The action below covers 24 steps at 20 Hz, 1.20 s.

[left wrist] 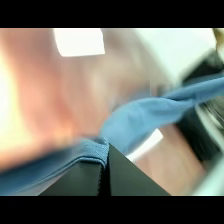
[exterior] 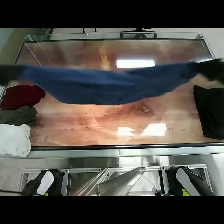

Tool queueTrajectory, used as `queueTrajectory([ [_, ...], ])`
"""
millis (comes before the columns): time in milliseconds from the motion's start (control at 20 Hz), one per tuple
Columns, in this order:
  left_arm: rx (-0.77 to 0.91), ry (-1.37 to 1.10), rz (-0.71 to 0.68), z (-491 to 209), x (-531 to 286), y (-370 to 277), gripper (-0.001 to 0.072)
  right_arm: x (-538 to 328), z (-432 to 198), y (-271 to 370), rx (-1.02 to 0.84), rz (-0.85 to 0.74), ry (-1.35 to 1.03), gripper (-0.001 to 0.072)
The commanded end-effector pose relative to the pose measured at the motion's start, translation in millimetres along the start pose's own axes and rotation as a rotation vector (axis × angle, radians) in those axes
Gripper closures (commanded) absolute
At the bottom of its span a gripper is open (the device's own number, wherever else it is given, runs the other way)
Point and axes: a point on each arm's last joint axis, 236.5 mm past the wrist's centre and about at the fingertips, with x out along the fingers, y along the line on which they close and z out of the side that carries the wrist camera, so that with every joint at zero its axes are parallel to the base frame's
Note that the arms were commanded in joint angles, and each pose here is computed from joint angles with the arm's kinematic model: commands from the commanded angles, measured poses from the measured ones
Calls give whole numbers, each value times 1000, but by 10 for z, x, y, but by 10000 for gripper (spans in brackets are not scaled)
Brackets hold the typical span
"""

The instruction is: Fold the shirts.

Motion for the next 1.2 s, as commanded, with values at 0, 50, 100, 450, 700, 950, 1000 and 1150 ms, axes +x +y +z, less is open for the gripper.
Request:
queueTrajectory([
  [0, 283, -382, 98, 1068, -633, -1174, 682, -601, 648, 1412, -472, -125, -349, 694],
  [50, 336, -423, 188, 1173, -765, -1236, 682, -700, 741, 1580, -565, -199, -418, 694],
  [100, 365, -421, 248, 1191, -825, -1245, 681, -783, 810, 1715, -631, -267, -475, 695],
  [450, 56, -94, 35, 439, -161, -313, 682, -733, 966, 940, -474, -268, -398, 696],
  [700, -215, 284, 56, -949, 884, 880, 683, 370, 22, -868, -59, -189, 25, 696],
  [950, -270, 487, 73, -2155, 1556, 1889, 686, 1254, -1184, -2464, 273, -275, 258, 696],
  [1000, -285, 501, 80, -2296, 1646, 2083, 686, 1374, -1372, -2742, 324, -302, 266, 696],
  [1150, -322, 509, 106, -2486, 1885, 2577, 686, 1587, -1704, -3346, 428, -343, 230, 697],
])
